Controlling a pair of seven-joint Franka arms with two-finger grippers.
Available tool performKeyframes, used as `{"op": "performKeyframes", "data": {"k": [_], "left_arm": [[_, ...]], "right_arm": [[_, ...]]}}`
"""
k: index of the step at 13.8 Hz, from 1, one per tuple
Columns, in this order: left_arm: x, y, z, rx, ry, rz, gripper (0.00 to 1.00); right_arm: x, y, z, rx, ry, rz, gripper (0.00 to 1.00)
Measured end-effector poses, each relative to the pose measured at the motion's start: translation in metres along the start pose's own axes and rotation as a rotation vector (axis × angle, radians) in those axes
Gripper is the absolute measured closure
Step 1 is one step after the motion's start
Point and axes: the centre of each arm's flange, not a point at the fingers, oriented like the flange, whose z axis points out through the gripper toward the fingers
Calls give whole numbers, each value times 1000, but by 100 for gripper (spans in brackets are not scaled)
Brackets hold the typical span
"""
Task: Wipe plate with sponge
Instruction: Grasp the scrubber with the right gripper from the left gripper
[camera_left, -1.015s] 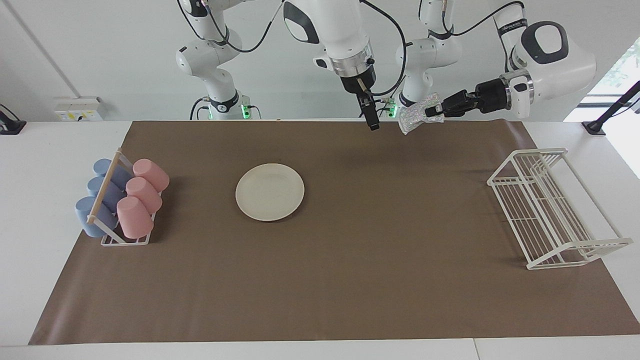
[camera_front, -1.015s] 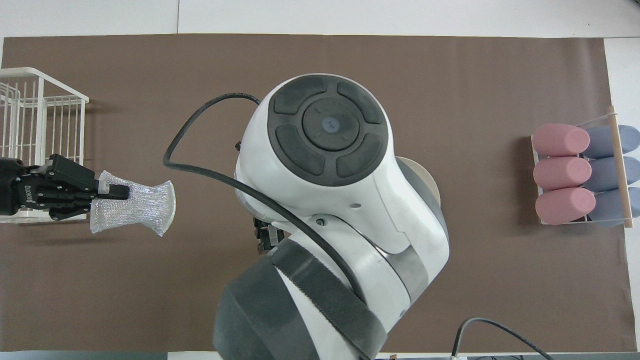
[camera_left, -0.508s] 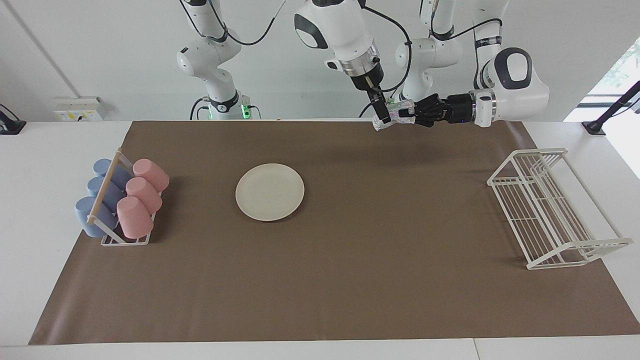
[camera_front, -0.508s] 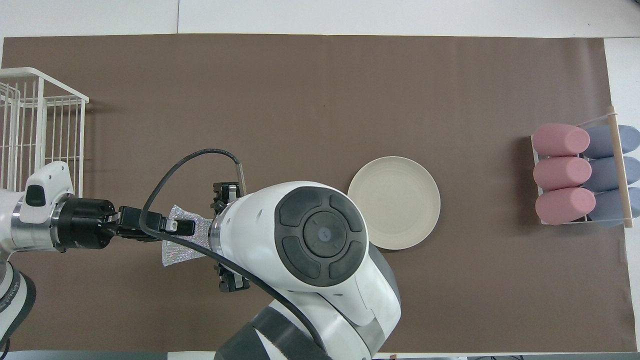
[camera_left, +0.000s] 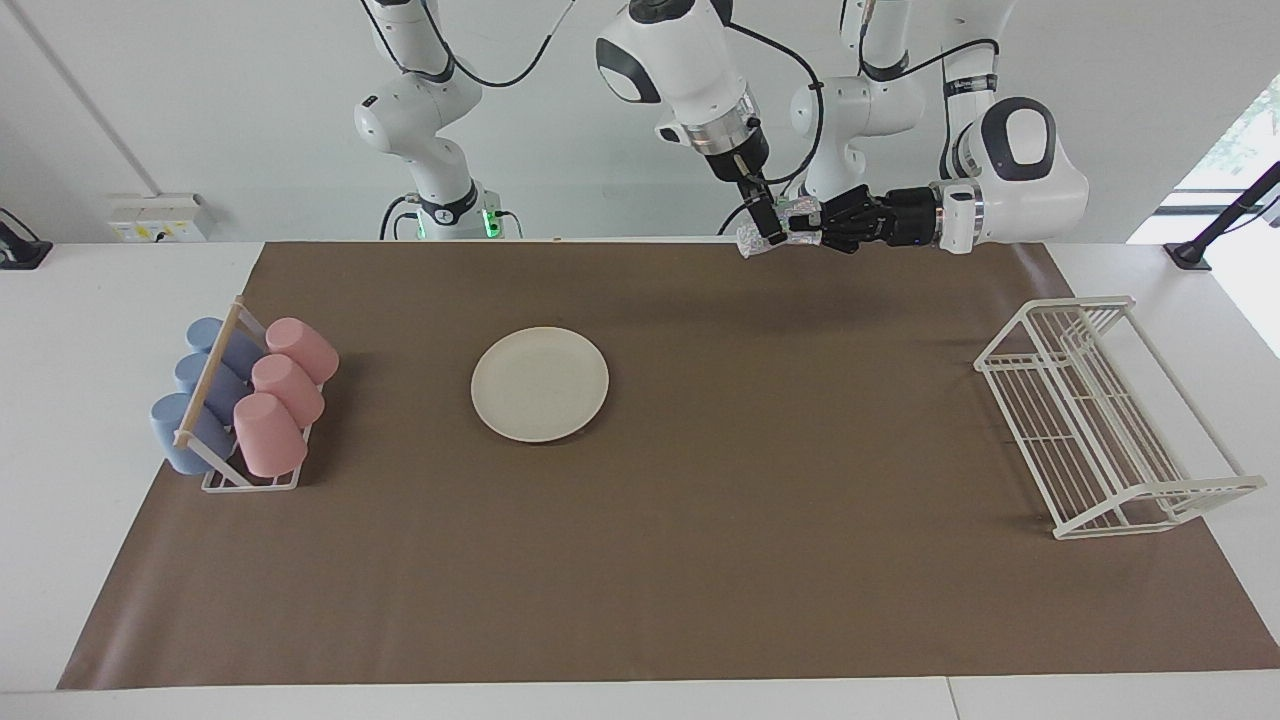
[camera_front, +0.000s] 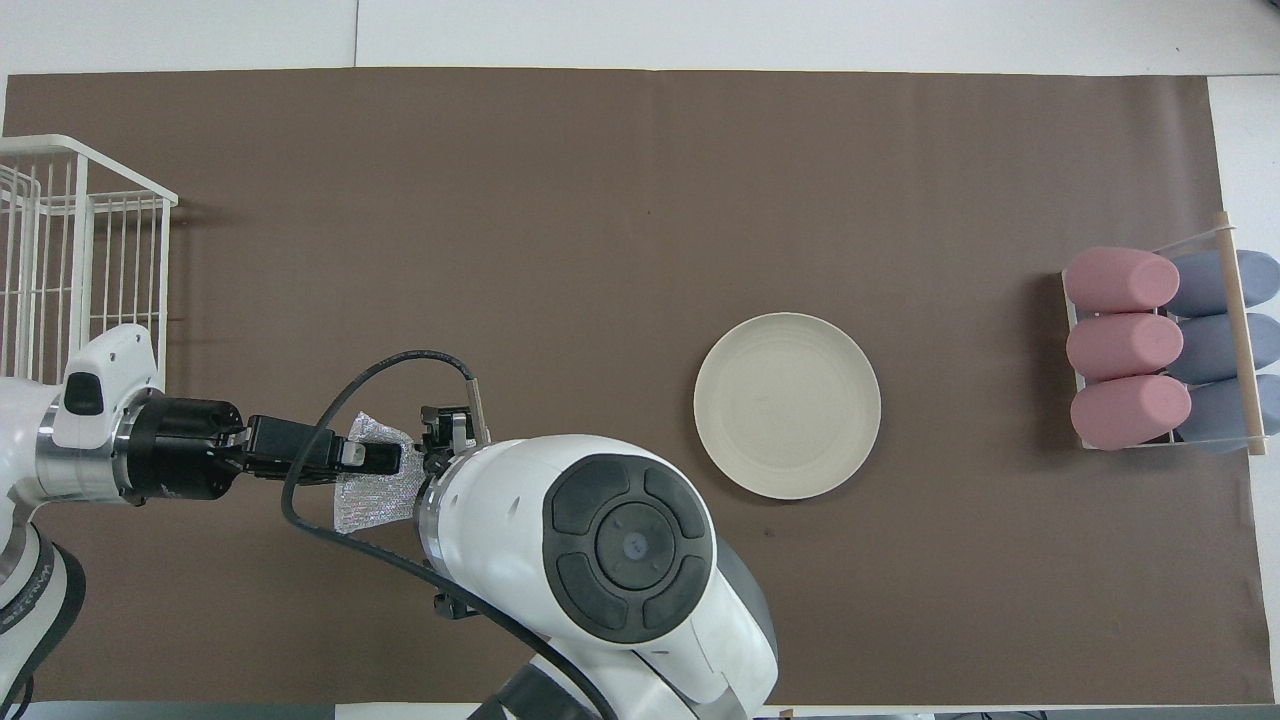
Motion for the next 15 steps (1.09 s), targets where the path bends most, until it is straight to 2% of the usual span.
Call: {"op": "performKeyframes", "data": {"k": [1,6,9,12,15], "left_arm": [[0,0,0,0,0,0,95],[-3,-4,2,-7,-17,-8,95],[-4,-6,5,-8,-31,-11,95],[-5,-7,6,-7,-33,-9,94],[-5,-6,3,4,-29,-4,68]], "right_arm": [[0,0,0,0,0,0,2],[3,-4,-4,19,-6,5,61],[4,-6,-5,25,-5,5,85],[4,-5,-5,29,3,-3,87],[5,-1,1,15,24,-12,87]]}}
